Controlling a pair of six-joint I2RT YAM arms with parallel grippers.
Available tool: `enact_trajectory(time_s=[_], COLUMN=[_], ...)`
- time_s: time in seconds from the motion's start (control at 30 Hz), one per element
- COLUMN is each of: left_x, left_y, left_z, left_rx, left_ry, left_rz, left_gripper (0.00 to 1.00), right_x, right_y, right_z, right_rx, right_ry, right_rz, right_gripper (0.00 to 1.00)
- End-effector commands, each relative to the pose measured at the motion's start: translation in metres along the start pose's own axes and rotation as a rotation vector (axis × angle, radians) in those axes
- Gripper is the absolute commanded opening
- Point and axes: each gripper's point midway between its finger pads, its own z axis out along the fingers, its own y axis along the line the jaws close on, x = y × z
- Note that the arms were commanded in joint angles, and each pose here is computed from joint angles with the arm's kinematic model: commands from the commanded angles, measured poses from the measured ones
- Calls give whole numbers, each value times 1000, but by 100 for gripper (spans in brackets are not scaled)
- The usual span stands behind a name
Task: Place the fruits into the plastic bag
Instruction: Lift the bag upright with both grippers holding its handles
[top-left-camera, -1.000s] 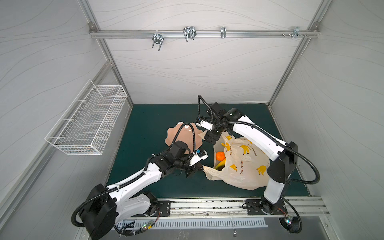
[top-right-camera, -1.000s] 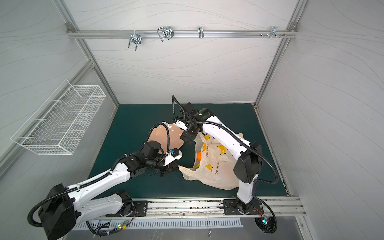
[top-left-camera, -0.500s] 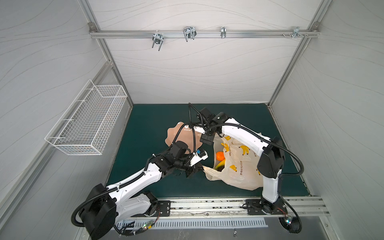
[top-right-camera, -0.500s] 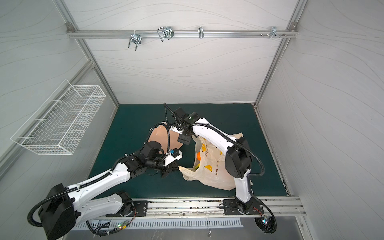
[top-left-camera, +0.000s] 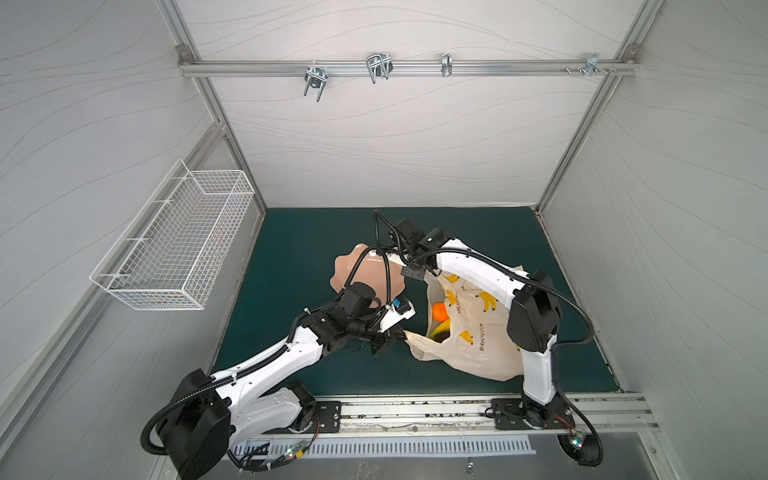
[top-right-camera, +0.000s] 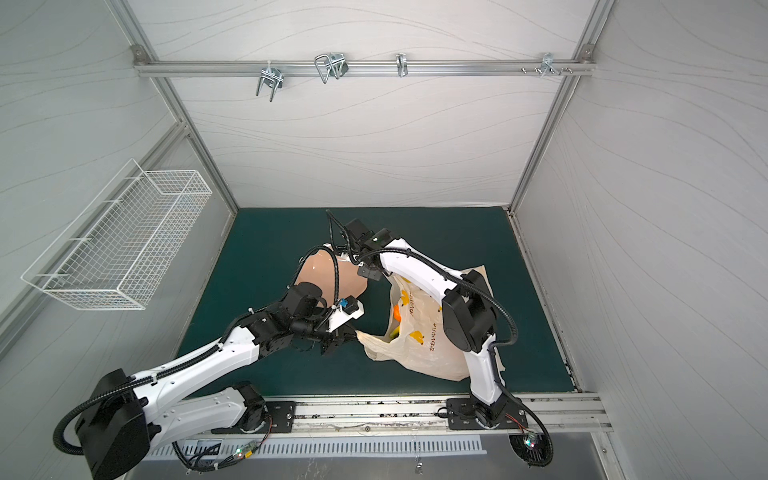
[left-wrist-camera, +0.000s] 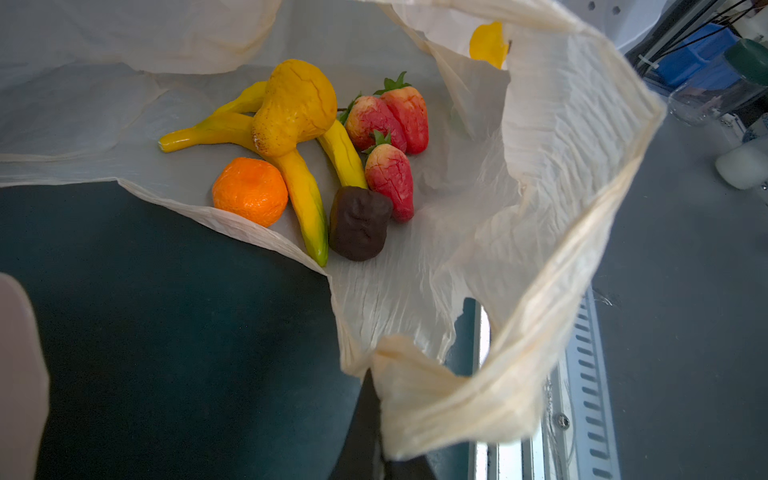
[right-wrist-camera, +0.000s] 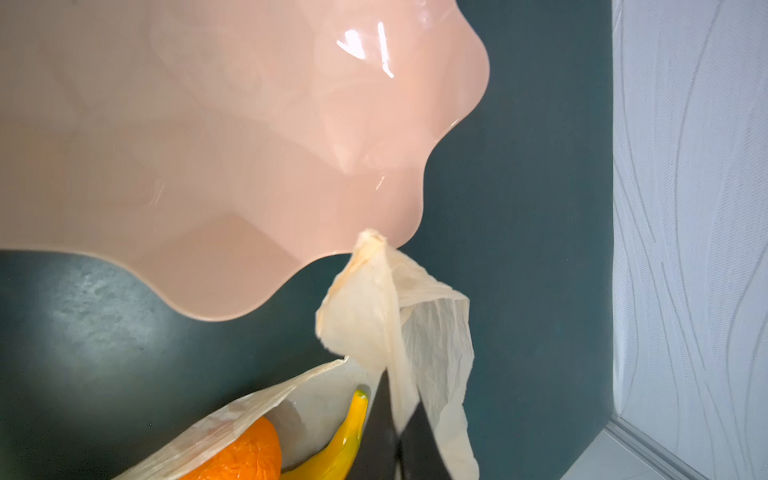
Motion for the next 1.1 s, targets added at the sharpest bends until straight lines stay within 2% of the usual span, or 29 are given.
enact_trajectory(time_s=[0.0,0.23,0.6,0.8,1.0,1.07], left_x=[-37,-97,-236,-287,-318,-336], left_y=[9,29,88,133,186,198], left_z=[-13,-30,-68,-89,-128,-152], left_rx=[-72,-170,-367,-483,-620,-672], left_ry=[-68,-114,-280,-342,-405,-455], left_rz=[38,104,222,251,231,232], left_gripper=[0,0,0,0,0,0], right_x=[-7,19,107,138,154,154], right_y=[-45,-121,-226,-248,-254,-252], right_z=[-45,-116,-236,-265,-279,-281], right_rx=[83,178,369,456,473,460], right_ry=[-124,-248,-455,-515,-578,-604], right_rz=[159,410,916,1069,1219,1261], right_gripper=[0,0,0,0,0,0])
